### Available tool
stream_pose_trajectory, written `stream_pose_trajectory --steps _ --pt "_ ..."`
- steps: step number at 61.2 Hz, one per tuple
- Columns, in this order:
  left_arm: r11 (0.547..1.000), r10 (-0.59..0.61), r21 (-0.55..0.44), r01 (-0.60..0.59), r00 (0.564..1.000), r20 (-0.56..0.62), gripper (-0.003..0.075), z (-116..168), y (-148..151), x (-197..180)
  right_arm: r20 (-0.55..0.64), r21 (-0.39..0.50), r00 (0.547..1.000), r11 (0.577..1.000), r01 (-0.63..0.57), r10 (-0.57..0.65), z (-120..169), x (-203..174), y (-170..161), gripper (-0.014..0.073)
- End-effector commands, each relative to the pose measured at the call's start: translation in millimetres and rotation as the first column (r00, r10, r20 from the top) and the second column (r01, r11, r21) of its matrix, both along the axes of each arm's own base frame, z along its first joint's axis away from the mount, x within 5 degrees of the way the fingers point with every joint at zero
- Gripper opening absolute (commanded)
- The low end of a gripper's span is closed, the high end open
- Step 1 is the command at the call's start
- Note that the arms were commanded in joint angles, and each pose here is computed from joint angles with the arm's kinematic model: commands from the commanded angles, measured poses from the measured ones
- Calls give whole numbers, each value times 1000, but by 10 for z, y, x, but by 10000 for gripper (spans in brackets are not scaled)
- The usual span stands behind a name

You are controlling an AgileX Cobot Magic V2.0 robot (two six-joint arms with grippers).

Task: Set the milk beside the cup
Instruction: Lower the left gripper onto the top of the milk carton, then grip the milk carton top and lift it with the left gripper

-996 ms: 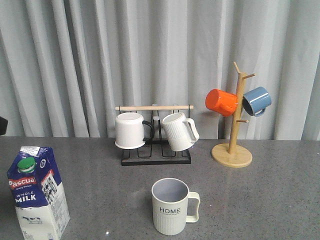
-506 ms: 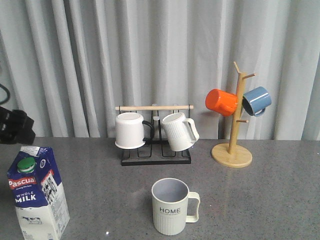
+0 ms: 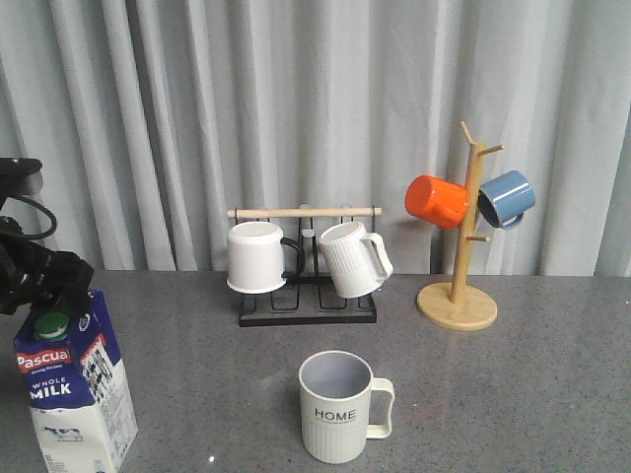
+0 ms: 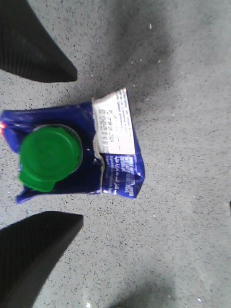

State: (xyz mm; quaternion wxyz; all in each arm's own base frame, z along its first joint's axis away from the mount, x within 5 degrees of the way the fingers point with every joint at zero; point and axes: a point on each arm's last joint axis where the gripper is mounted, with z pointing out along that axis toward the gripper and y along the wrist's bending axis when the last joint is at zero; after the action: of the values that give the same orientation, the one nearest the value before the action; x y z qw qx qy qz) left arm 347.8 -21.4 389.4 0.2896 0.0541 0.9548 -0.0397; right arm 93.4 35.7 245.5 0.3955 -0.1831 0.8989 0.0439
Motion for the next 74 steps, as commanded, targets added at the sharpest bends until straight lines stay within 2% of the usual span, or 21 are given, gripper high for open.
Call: stream_pose_trajectory --steps 1,29,37,49,59,66,74 --pt "999 3 -40 0 997 76 523 156 -34 -8 83 27 997 1000 -15 12 119 47 26 -5" --pt "999 1 -39 -2 999 -40 514 -236 -50 262 81 27 997 1000 -14 12 118 46 25 -5" --pt "999 1 -39 -3 999 -44 458 -250 -50 267 80 26 997 1000 -14 12 117 45 25 -5" --pt "999 1 -39 -2 999 -43 284 -242 -50 259 80 26 997 1000 -14 12 117 45 25 -5" --pt "999 -4 -50 1 999 -53 171 -218 -60 244 80 26 997 1000 -14 12 117 45 25 -5" --pt "995 -15 -98 11 999 -34 130 -105 -100 230 80 26 997 1000 -15 13 117 45 25 -5" --pt "974 -41 -221 51 998 49 108 155 -203 212 80 26 997 1000 -15 13 117 45 25 -5"
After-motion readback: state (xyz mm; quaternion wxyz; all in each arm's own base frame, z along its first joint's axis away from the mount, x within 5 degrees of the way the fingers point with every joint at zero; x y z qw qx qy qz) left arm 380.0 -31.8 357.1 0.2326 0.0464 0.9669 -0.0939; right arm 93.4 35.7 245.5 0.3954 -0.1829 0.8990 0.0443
